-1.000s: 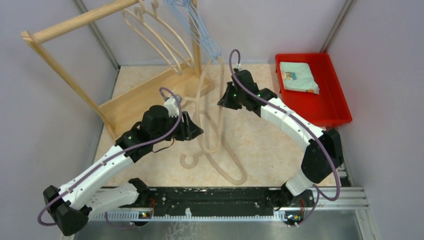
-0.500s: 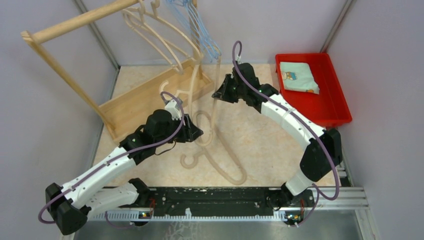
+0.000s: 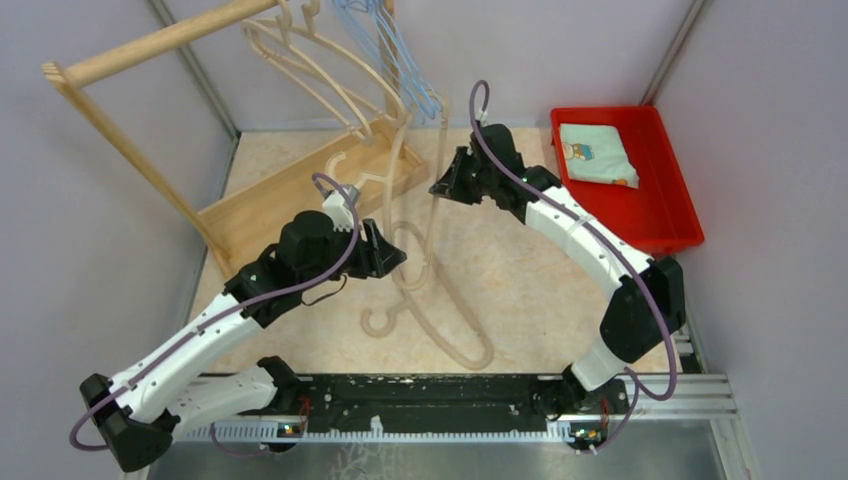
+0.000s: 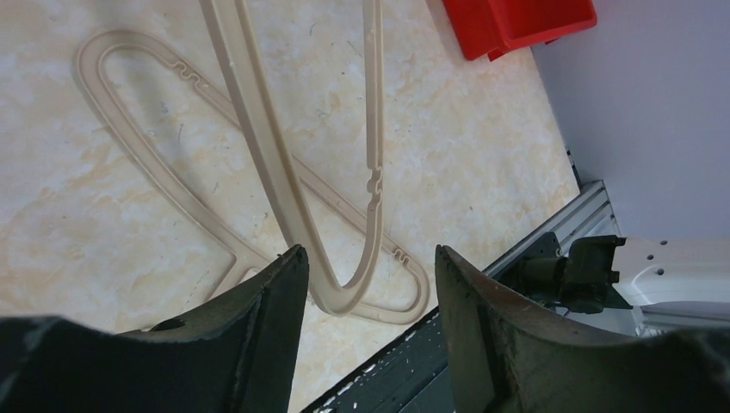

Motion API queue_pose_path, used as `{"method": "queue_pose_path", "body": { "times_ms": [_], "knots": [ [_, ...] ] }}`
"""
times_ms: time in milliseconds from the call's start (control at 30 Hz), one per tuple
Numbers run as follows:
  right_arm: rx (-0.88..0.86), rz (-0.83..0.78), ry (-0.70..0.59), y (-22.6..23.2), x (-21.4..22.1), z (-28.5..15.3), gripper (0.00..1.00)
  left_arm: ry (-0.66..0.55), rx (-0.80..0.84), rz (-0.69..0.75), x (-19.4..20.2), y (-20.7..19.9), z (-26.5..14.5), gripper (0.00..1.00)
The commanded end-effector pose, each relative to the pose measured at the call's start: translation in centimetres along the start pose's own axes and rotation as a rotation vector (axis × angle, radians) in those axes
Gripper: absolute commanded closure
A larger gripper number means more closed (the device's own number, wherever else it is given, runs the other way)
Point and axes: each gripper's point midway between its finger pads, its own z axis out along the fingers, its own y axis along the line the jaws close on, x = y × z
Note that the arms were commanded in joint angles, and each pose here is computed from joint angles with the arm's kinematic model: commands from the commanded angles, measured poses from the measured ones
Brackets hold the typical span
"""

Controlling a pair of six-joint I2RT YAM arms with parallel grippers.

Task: Organize the hangers

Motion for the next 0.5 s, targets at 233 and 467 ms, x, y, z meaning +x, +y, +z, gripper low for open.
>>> {"method": "queue_pose_path", "body": {
  "times_ms": [233, 467],
  "knots": [
    [-0.121, -0.006, -0.047, 3.5, -2.6, -2.3, 1.0, 0.06, -0.045, 0.034, 2.5, 1.9, 0.6, 0.32],
    [-0.214, 0.024, 0.011, 5.4, -1.9, -2.6, 1.0, 0.031, 0.002, 0.034, 2.9, 1.7, 2.4, 0.21]
  ]
}}
